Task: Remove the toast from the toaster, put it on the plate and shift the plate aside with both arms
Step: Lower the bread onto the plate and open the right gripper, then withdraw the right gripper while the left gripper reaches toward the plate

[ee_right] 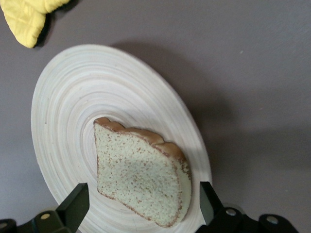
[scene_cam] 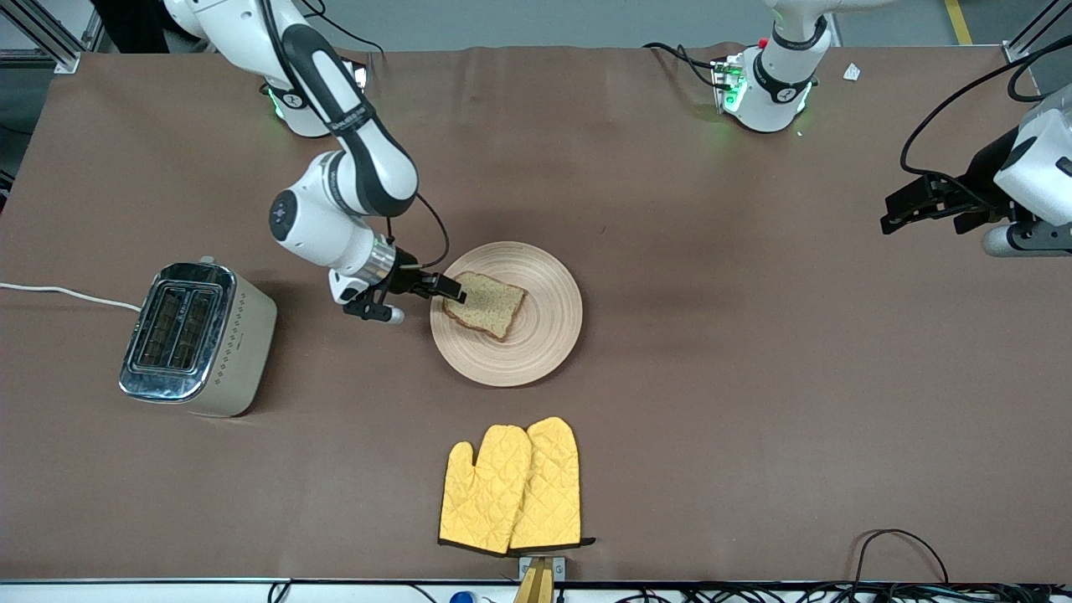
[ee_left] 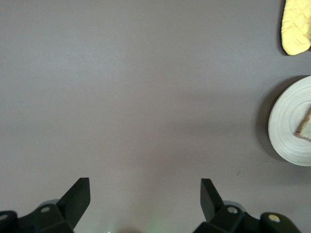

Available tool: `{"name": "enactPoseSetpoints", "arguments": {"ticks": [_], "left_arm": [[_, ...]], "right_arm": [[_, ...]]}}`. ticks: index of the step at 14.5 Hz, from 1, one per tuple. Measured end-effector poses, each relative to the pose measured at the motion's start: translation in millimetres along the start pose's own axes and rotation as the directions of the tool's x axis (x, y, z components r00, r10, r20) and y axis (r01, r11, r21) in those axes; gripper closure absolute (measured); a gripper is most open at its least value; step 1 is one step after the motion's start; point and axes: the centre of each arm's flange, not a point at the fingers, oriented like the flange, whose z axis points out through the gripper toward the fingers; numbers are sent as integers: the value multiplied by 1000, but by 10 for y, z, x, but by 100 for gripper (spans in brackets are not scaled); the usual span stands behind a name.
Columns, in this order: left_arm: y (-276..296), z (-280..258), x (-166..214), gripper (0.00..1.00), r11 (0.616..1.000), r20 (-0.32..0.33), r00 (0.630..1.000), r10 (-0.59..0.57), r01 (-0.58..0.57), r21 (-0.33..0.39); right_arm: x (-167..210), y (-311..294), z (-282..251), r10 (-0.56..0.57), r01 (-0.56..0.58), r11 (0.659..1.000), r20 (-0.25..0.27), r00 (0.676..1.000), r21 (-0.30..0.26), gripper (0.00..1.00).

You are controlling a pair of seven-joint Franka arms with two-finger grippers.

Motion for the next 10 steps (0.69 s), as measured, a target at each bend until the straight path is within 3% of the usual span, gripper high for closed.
{"name": "enactPoseSetpoints", "arguments": {"ticks": [3,6,8,10], "left_arm": [[68,170,84,0,994,44,999,-1,6,-110],[-36,506,305,0,959,104,994,-15,44,-281],[-155,820,484,0,936,100,995,20,17,-353],[-149,1171,611,0,915,81,996,32,3,-404]], "right_arm": [[188,35,-551,-63,63,998,24,998,-18,0],[338,70,-1352,-168,167,983,-17,986,-73,0],[390,148,-1863,-244,236,961,-44,969,-144,0],[426,230,-2351,-299,285,932,-30,954,-224,0]]}}
